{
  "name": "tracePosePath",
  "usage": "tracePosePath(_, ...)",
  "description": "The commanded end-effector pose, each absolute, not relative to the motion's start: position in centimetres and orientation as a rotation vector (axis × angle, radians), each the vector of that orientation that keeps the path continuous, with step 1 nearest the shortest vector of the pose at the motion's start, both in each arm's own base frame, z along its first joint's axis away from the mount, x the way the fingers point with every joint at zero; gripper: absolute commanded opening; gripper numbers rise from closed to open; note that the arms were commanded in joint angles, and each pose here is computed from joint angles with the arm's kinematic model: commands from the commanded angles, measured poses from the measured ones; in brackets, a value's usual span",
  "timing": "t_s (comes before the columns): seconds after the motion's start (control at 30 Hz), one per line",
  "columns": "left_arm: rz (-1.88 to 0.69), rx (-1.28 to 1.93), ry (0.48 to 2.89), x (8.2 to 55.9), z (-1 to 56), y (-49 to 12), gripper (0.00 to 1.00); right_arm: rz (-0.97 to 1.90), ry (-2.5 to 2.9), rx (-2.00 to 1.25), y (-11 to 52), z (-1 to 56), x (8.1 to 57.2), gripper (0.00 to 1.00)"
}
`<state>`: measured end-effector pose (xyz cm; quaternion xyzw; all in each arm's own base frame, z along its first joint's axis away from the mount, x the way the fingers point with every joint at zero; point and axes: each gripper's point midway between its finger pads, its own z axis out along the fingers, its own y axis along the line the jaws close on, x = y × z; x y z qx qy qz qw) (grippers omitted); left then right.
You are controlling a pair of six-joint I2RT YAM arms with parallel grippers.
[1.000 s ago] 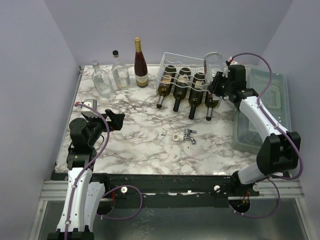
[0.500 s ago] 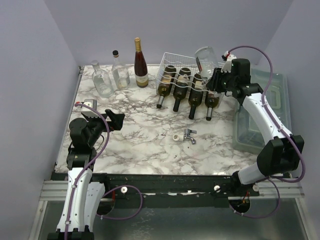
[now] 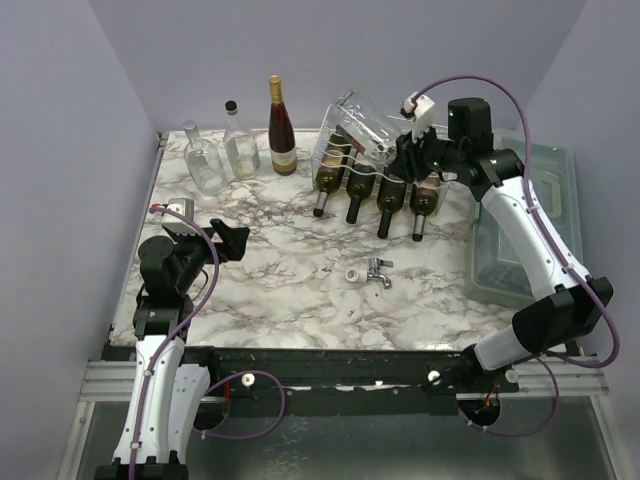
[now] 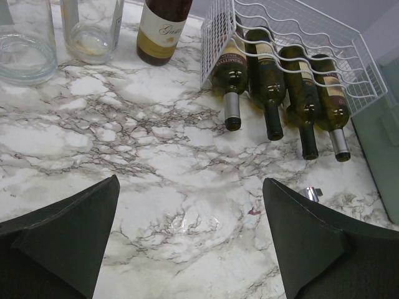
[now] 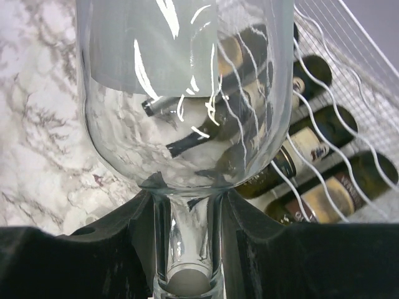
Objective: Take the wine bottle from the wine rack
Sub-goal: Pick up the wine bottle from the wine rack, then place the wine bottle at the center of the board.
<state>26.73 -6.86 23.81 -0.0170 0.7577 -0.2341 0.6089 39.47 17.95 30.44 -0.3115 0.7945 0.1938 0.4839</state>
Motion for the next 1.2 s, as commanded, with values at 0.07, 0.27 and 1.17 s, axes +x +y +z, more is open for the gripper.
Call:
tracePosePath(0.07, -0.537, -0.012, 1.731, 26.6, 24.5, -7.0, 0.99, 0.442, 1.515, -1.193, 23.8, 37.2, 36.8, 0.0)
tracePosePath(0.27, -0.533, -0.012, 1.73, 26.6, 24.4, -7.0, 0.99, 0.357, 1.422, -1.473, 26.8, 35.5, 34.0, 0.0)
tracePosePath(1.17, -0.531, -0.01, 1.726, 26.5, 24.5, -6.9, 0.99, -0.287, 0.908, -2.273, 32.7, 28.7, 28.5, 0.0)
